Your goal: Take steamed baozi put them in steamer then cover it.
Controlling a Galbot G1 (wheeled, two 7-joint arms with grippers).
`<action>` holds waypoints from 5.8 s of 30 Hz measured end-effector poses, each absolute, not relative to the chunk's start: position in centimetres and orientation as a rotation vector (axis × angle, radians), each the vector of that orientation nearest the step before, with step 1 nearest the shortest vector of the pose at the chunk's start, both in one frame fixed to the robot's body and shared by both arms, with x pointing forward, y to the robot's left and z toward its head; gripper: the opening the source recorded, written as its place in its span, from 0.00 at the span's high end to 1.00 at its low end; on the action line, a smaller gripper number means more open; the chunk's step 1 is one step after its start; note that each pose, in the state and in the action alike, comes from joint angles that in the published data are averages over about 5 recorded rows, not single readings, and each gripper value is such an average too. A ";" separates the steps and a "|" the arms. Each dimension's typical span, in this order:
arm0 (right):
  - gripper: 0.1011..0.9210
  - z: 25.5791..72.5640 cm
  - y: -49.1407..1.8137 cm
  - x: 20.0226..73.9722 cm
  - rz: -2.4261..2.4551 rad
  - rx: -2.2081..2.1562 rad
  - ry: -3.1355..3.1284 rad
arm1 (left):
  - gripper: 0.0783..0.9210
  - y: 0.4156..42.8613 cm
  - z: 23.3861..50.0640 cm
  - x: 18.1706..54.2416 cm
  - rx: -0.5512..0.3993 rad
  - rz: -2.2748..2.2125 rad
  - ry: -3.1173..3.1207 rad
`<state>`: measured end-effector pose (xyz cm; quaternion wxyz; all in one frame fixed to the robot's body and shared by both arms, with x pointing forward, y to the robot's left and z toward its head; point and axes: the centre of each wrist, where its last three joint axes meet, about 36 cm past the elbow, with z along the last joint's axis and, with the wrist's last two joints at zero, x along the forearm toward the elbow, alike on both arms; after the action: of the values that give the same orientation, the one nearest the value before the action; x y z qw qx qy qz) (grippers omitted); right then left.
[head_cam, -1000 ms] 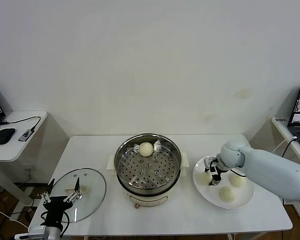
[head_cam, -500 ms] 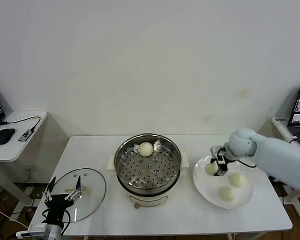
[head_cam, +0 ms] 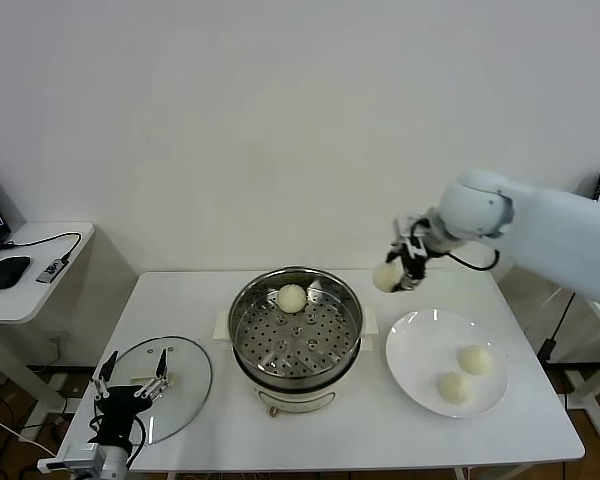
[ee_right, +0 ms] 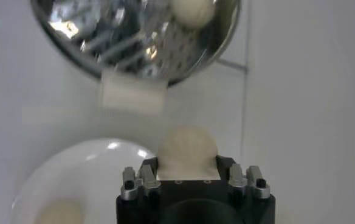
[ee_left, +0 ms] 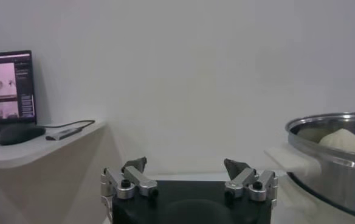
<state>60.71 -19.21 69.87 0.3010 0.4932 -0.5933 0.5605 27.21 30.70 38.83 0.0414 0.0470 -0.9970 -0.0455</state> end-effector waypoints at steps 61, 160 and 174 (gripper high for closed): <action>0.12 66.6 -6.2 60.8 1.581 1.464 -1.316 | 0.12 30.6 39.8 27.5 0.170 -0.117 -3.096; 0.43 65.0 -31.1 60.9 1.581 1.269 -1.551 | 0.12 33.1 38.8 26.9 0.101 -0.169 -3.028; 0.43 68.1 -15.6 60.8 1.780 1.699 -1.395 | 0.12 33.5 39.1 26.8 0.129 -0.173 -3.041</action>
<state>60.79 -15.57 68.13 0.1561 0.5933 -0.4871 0.6215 26.81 33.51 39.13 0.0465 0.0424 -0.9964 -0.0566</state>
